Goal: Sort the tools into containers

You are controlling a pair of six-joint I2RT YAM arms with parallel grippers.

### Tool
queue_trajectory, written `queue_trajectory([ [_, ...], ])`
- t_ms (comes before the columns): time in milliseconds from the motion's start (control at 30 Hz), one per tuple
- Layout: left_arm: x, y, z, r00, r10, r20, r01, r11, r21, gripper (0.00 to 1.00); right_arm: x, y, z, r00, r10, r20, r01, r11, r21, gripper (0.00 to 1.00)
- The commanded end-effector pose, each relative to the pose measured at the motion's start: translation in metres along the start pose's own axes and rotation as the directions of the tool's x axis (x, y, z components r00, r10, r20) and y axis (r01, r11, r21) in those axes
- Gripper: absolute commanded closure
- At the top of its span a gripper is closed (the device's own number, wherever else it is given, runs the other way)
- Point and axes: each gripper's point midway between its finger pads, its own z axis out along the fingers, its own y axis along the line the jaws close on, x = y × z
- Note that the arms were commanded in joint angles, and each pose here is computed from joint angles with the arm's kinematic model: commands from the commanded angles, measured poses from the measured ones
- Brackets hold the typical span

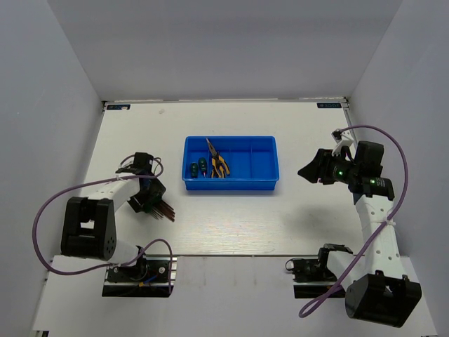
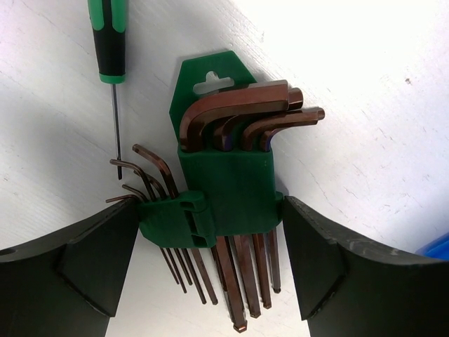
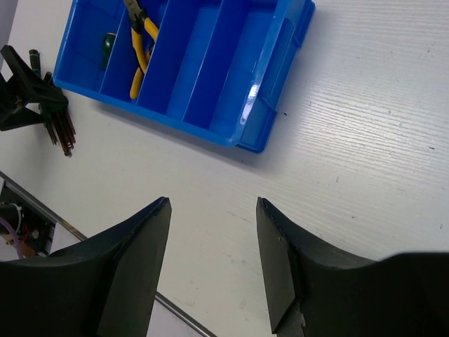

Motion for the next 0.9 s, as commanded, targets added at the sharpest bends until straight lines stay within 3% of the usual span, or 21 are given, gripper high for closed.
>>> queue_trajectory([
  [0, 0.044, 0.028, 0.030, 0.991, 0.005, -0.137, -0.018, 0.996, -0.091, 0.48, -0.005, 0.004, -0.004, 1.000, -0.011, 0.022, 0.011, 1.000, -0.018, 0.42],
  [100, 0.046, 0.018, 0.030, 0.991, -0.005, -0.133, 0.002, 1.000, -0.022, 0.69, -0.004, 0.004, -0.003, 1.000, -0.011, 0.018, 0.011, 1.000, -0.018, 0.42],
  [167, 0.050, 0.017, 0.030, 0.990, 0.004, -0.138, -0.004, 1.000, 0.000, 0.76, -0.005, 0.003, -0.004, 1.000, -0.006, 0.023, 0.007, 1.000, -0.016, 0.42],
  [200, 0.049, 0.014, 0.030, 0.991, 0.013, -0.137, -0.011, 1.000, 0.015, 0.87, -0.004, 0.004, -0.004, 1.000, -0.007, 0.020, 0.007, 1.000, -0.018, 0.42],
  [300, 0.050, 0.013, 0.030, 0.989, 0.026, -0.145, -0.022, 0.999, 0.026, 1.00, -0.004, 0.002, -0.004, 1.000, -0.002, 0.019, 0.003, 1.000, -0.016, 0.42],
  [867, 0.015, -0.021, -0.009, 0.997, 0.082, -0.012, -0.078, 0.974, 0.212, 1.00, -0.004, 0.001, -0.004, 1.000, 0.008, 0.020, -0.008, 1.000, -0.019, 0.42],
])
